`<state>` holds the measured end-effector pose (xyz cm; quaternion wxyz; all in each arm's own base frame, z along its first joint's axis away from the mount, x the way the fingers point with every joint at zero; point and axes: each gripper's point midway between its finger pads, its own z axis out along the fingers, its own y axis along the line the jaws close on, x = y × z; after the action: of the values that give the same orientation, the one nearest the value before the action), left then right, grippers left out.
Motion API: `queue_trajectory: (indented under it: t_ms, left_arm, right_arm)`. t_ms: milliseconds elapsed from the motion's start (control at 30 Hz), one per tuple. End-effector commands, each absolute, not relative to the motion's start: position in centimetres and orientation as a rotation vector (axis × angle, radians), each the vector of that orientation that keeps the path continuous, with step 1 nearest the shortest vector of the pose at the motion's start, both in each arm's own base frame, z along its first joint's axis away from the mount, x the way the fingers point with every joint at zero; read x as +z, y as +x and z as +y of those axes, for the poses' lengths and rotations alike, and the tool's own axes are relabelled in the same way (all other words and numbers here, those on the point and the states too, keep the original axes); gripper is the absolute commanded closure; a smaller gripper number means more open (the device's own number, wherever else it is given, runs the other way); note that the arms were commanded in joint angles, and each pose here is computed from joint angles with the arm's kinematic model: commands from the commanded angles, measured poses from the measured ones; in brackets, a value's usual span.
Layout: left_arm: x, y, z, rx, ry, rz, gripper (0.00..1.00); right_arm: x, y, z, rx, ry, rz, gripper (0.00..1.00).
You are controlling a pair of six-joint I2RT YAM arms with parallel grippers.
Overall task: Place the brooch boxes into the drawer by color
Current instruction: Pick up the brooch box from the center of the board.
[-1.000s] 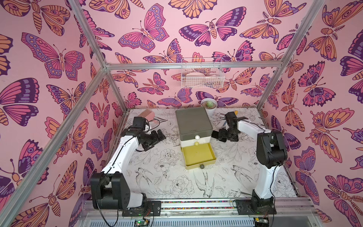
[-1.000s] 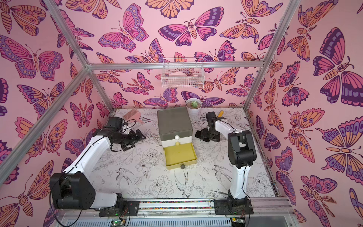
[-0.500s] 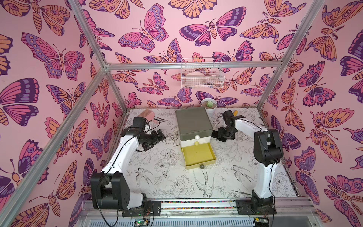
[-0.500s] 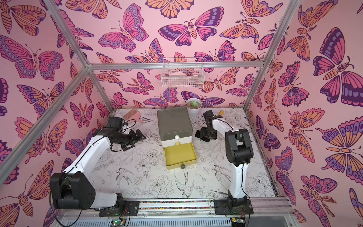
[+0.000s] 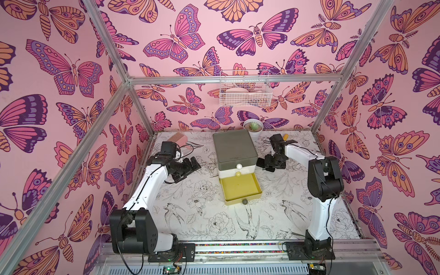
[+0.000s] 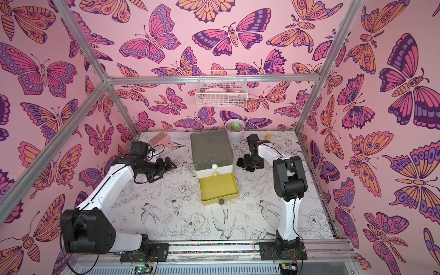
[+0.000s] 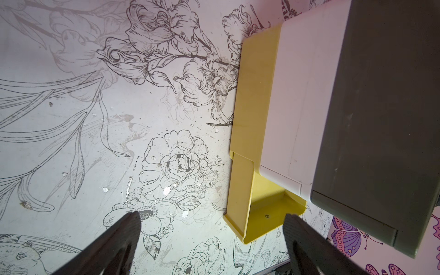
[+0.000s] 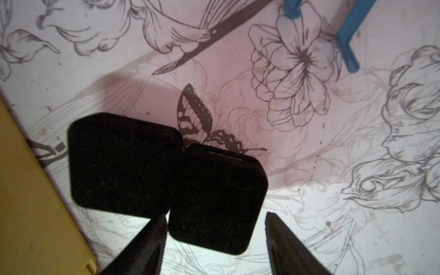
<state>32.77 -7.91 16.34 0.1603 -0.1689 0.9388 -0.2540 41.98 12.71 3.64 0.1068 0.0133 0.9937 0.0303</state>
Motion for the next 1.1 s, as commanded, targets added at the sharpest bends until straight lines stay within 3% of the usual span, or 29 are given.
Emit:
queue_trajectory:
  t_ms: [0, 433, 667, 1067]
  left_arm:
    - [16.2, 32.4, -7.6, -0.717, -0.482, 2.695, 0.00]
    - [16.5, 32.5, -7.6, -0.718, -0.476, 2.690, 0.00]
    - [16.4, 32.2, -7.4, -0.709, -0.479, 2.693, 0.00]
    - [16.4, 32.1, -7.3, -0.705, -0.483, 2.691, 0.00]
  right_arm:
    - [2.6, 39.8, 10.7, -0.025, 0.020, 2.994, 0.29]
    - [3.1, 40.9, 10.9, 0.047, -0.002, 2.967, 0.27]
    - [3.5, 42.7, 11.3, 0.045, -0.112, 2.958, 0.20]
    - [2.4, 42.3, 12.4, 0.149, -0.163, 2.997, 0.26]
